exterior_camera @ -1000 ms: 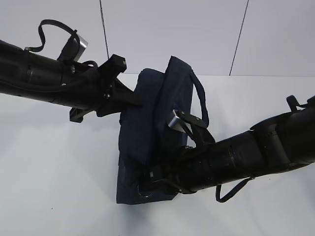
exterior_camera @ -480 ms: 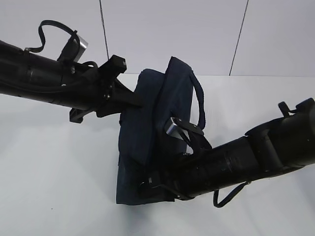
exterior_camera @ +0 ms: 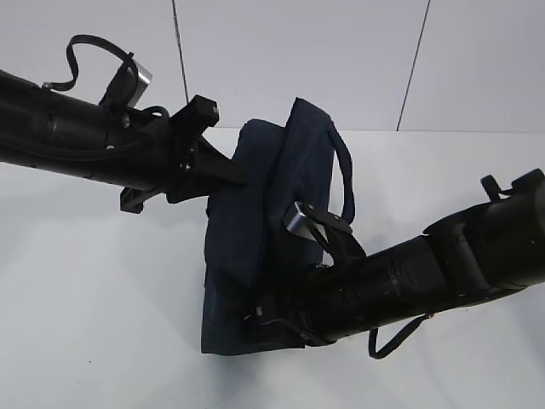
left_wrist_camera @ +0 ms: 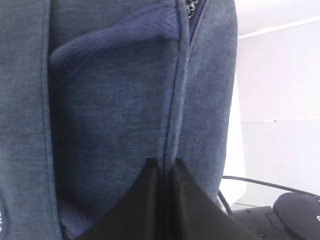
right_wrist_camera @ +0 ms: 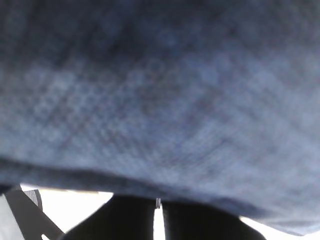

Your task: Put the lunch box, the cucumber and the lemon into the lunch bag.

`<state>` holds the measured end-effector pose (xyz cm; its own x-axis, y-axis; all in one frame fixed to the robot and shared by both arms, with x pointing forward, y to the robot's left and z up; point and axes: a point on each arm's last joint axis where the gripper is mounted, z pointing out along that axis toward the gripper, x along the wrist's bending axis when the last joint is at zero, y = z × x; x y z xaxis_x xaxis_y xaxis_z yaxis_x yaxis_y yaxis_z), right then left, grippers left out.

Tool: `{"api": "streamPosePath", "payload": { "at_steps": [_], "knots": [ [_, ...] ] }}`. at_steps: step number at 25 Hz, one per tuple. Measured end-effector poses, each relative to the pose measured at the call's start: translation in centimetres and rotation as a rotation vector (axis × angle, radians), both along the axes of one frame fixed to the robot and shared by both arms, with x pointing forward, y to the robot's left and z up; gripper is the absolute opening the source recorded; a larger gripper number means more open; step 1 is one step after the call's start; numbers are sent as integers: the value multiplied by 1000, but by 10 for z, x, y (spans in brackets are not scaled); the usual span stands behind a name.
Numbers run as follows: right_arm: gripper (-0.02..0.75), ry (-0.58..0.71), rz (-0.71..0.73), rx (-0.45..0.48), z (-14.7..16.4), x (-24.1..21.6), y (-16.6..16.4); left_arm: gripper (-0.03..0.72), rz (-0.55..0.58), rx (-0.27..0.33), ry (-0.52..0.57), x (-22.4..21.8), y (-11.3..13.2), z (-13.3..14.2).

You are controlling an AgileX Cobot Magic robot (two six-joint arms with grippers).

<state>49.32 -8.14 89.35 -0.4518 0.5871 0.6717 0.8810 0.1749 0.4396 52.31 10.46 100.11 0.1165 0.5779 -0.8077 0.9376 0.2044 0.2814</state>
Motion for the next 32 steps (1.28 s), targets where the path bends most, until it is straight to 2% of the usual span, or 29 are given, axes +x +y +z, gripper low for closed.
{"api": "streamPosePath", "payload": {
  "at_steps": [2,3,10,18,32],
  "knots": [
    [48,0,0,0,0,0,0,8,0,0,0,0,0,0],
    [20,0,0,1,0,0,0,8,0,0,0,0,0,0],
    [20,0,1,2,0,0,0,8,-2,3,-1,0,0,0],
    [20,35,-2,13,0,-7,-3,8,29,48,-31,4,3,-2],
    [20,-59,54,19,25,-18,-9,8,40,75,-48,5,5,-4]
  ]
}}
